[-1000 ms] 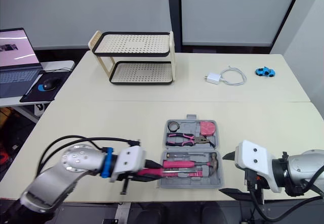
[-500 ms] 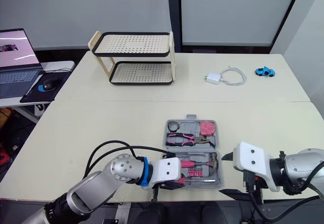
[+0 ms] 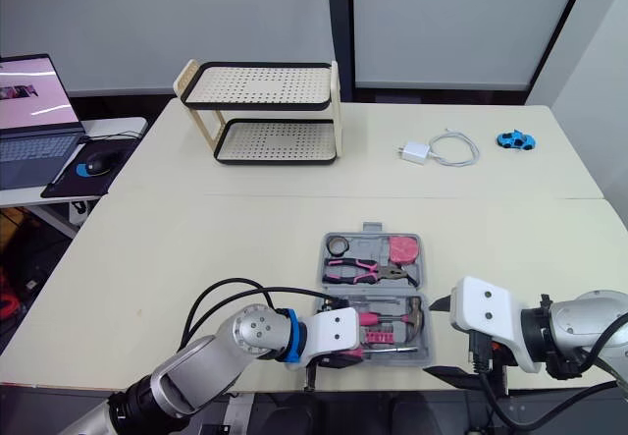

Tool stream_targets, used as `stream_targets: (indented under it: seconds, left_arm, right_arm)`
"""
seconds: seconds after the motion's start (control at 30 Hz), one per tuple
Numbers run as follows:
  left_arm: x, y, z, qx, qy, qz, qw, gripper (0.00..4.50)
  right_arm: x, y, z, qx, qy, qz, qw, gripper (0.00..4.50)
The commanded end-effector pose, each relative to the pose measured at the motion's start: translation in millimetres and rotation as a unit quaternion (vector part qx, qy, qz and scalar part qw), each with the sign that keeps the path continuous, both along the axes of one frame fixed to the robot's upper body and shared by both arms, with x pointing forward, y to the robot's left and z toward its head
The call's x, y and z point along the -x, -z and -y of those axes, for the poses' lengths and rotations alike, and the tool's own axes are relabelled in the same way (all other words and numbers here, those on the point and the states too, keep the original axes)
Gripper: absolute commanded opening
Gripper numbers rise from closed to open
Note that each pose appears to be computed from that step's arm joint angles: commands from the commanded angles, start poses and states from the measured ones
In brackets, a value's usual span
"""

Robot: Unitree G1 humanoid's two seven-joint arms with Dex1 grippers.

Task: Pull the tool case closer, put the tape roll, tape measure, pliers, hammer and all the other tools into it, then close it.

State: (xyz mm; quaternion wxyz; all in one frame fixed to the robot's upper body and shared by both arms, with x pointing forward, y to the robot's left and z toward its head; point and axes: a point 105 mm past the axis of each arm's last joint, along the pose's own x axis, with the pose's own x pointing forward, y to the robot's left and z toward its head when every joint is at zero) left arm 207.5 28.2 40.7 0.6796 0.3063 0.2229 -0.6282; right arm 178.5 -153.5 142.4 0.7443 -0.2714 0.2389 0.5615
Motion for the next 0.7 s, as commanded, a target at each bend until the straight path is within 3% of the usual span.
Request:
stream_targets:
  seconds: [0.03, 0.7]
  left_arm:
    - [5.9, -3.6, 6.1, 0.012, 0.018, 0.011, 1.0, 0.7]
    - [-0.9, 4.7, 10.1, 0.008, 0.028, 0.02, 0.999, 0.7]
  right_arm:
    - [2.5, -3.0, -3.0, 0.005, -0.011, 0.012, 1.0, 4.5]
    - [3.7, -2.5, -4.3, 0.003, -0.008, 0.01, 1.0, 4.5]
